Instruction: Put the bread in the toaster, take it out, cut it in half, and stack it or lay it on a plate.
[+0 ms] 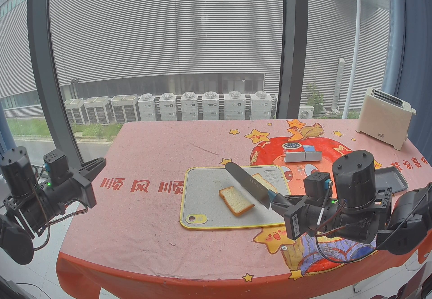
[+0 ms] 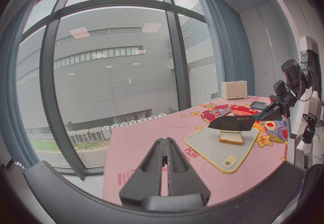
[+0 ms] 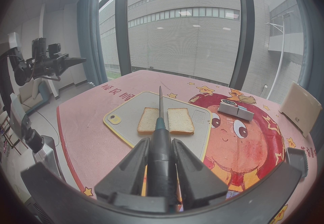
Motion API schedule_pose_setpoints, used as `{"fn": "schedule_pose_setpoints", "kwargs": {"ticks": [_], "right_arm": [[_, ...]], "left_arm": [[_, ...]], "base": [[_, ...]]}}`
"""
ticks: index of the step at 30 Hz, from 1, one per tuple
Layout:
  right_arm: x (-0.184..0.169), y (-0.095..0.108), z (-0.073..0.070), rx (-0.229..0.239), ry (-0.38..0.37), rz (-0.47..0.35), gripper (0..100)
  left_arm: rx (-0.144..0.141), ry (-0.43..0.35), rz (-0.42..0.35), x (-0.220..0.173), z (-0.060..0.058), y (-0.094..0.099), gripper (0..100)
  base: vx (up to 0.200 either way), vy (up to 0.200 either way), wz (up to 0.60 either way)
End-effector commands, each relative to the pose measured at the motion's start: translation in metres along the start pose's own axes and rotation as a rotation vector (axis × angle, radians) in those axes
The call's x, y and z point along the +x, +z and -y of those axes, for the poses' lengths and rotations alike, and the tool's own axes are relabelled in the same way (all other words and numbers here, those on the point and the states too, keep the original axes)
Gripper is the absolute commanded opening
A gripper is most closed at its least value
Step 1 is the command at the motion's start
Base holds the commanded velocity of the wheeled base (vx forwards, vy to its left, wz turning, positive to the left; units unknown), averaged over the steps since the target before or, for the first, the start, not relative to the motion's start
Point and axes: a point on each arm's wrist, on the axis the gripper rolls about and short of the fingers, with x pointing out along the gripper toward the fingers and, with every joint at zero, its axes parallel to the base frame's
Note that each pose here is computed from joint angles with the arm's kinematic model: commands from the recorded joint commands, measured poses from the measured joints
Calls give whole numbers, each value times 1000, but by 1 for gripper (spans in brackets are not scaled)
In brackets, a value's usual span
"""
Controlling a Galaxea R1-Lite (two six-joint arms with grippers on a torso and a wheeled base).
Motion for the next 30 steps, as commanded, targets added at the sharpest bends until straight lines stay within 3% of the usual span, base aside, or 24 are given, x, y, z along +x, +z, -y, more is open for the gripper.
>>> {"fn": "schedule_pose_setpoints", "kwargs": {"ticks": [1,3,5,9,13,16,20,30], "right_arm": [[1,2,-1,1,-18,8,0],[1,2,-3,-3,-18,7,0],[1,2,-3,-4,-16,8,0],[0,1,-4,-6,-12,7,0],[-1,0,-4,-9,-13,6,0],[-1,1,-4,-7,-11,10,0],[-2,1,-4,-8,-9,10,0],[-3,3,-7,-11,-2,17,0]], "left_arm": [[33,67,21,-32,-4,0,0],[60,90,6,-41,-3,-5,0],[69,110,5,-50,-3,-10,0],[75,123,30,-65,4,-18,0],[87,141,77,-73,5,-11,0],[85,203,75,-82,1,-10,0],[89,220,88,-95,5,-7,0],[118,221,141,-167,46,-17,0]], "base": [[0,0,0],[0,0,0],[0,0,0],[0,0,0],[0,0,0],[0,0,0],[0,0,0],[0,0,0]]}}
